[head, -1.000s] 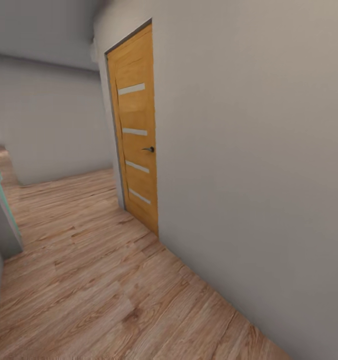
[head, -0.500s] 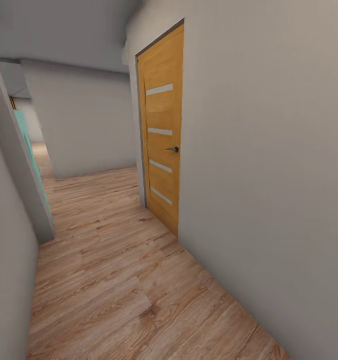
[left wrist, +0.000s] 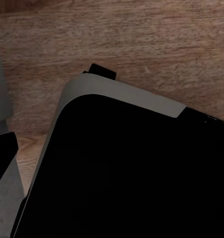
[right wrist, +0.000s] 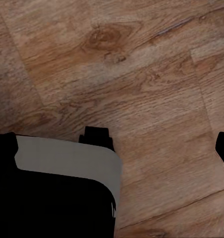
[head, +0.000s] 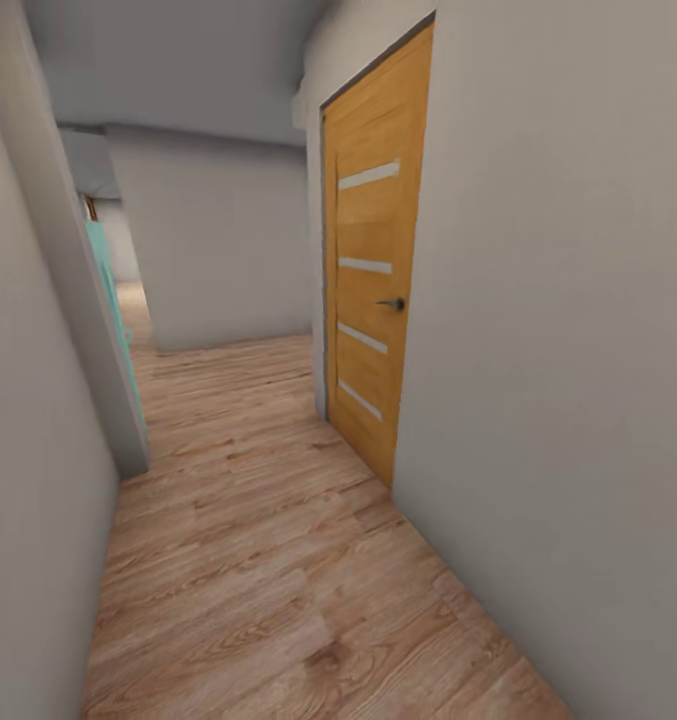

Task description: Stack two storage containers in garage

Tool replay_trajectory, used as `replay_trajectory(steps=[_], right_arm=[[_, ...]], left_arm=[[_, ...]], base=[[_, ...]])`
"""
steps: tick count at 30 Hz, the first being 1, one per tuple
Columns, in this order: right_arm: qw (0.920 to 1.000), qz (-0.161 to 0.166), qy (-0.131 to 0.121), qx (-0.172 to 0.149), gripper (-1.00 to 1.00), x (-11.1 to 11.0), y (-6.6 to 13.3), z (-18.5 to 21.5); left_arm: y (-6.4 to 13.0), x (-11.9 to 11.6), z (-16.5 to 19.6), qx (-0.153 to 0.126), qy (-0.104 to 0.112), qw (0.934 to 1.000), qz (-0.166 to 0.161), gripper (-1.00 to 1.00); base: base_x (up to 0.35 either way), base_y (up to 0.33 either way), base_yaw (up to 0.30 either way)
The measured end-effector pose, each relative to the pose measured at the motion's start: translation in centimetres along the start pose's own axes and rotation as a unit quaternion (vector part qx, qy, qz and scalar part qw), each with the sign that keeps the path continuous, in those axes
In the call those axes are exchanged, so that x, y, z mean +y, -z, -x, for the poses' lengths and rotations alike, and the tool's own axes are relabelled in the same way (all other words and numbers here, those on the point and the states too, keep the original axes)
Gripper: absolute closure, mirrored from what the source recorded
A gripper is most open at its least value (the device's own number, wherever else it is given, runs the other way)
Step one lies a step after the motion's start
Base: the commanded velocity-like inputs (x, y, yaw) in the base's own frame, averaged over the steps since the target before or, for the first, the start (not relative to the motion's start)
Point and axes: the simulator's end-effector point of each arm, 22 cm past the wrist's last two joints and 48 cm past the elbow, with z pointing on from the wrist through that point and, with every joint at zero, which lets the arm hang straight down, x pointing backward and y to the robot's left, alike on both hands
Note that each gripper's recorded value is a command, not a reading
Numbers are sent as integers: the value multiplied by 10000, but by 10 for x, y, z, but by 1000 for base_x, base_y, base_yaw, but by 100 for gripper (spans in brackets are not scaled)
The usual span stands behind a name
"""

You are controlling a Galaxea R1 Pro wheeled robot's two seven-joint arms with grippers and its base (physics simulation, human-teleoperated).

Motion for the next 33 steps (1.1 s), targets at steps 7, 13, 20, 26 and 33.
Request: replay_trajectory(steps=[7,13,20,26,33], right_arm=[[10000,-6,6,-26,-100,-1,0,1],[10000,2,32,-31,-100,-1,0,1],[10000,0,58,-46,-100,0,0,3],[10000,-3,53,-49,-100,-1,0,3],[10000,-4,37,-46,-100,-1,0,3]], left_arm=[[0,0,-1,22,0,10000,5,-100],[0,0,-1,24,-1,10000,7,-100],[0,0,-1,23,-11,10000,6,-100],[0,0,-1,25,-11,10000,3,-100],[0,-1,-1,18,-8,10000,1,-100]], base=[[321,0,8],[321,0,0],[321,0,119],[321,0,264],[322,0,279]])
